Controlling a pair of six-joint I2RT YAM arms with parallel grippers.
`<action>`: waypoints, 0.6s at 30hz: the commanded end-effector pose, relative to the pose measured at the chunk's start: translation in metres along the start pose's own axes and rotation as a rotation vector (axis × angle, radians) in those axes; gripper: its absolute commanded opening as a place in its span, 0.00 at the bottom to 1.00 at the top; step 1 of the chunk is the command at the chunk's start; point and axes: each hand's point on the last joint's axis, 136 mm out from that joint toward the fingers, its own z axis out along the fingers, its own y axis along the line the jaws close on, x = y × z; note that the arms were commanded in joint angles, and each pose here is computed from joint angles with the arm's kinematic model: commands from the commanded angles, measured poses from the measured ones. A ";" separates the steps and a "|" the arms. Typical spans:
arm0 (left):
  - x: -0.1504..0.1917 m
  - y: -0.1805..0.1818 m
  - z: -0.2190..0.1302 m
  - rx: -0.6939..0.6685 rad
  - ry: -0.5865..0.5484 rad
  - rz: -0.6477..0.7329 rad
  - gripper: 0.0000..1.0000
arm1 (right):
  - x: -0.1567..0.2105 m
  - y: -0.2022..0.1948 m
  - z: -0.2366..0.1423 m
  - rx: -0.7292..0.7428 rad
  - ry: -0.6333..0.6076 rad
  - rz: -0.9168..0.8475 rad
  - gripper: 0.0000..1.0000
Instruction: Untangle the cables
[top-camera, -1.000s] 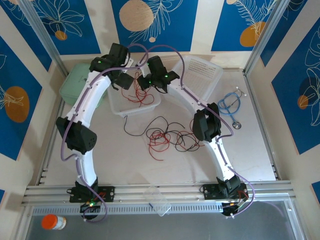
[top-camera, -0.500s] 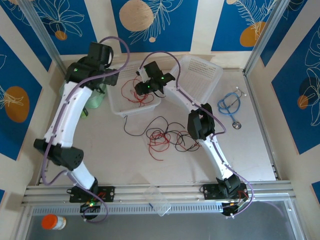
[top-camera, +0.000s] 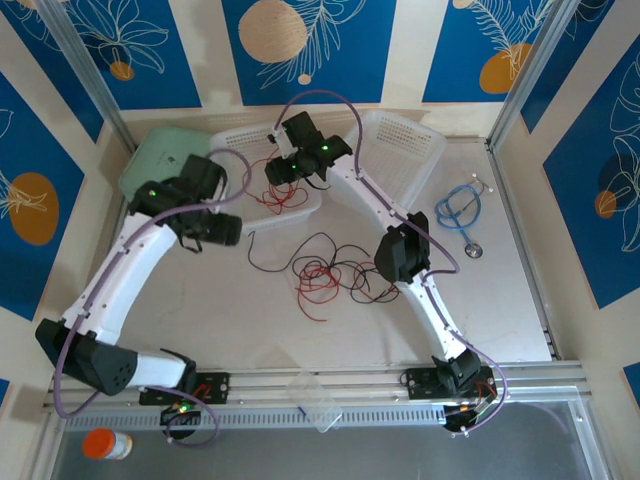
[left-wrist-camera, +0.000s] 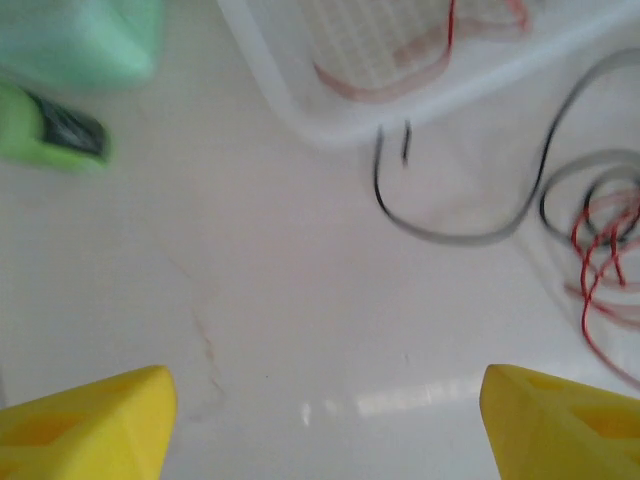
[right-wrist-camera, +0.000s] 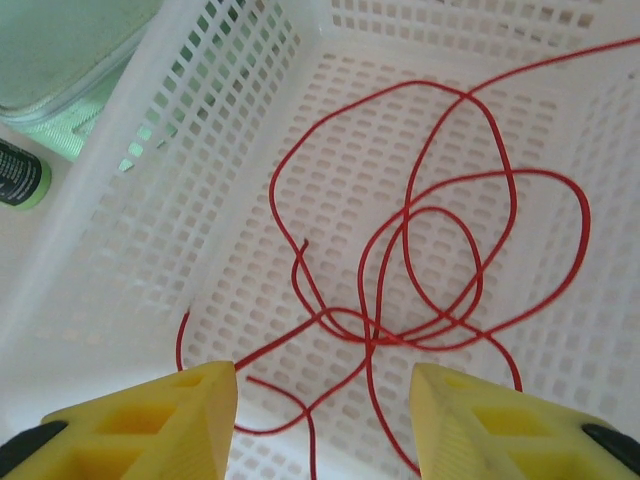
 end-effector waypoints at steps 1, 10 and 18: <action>0.025 -0.022 0.019 0.103 0.035 -0.085 0.79 | -0.010 0.011 -0.038 -0.004 -0.018 0.042 0.47; 0.041 -0.066 0.086 0.265 0.034 -0.241 0.78 | -0.002 0.032 -0.073 -0.084 0.042 0.153 0.33; 0.039 -0.068 0.132 0.243 0.007 -0.339 0.79 | 0.029 0.061 -0.104 -0.131 0.093 0.199 0.29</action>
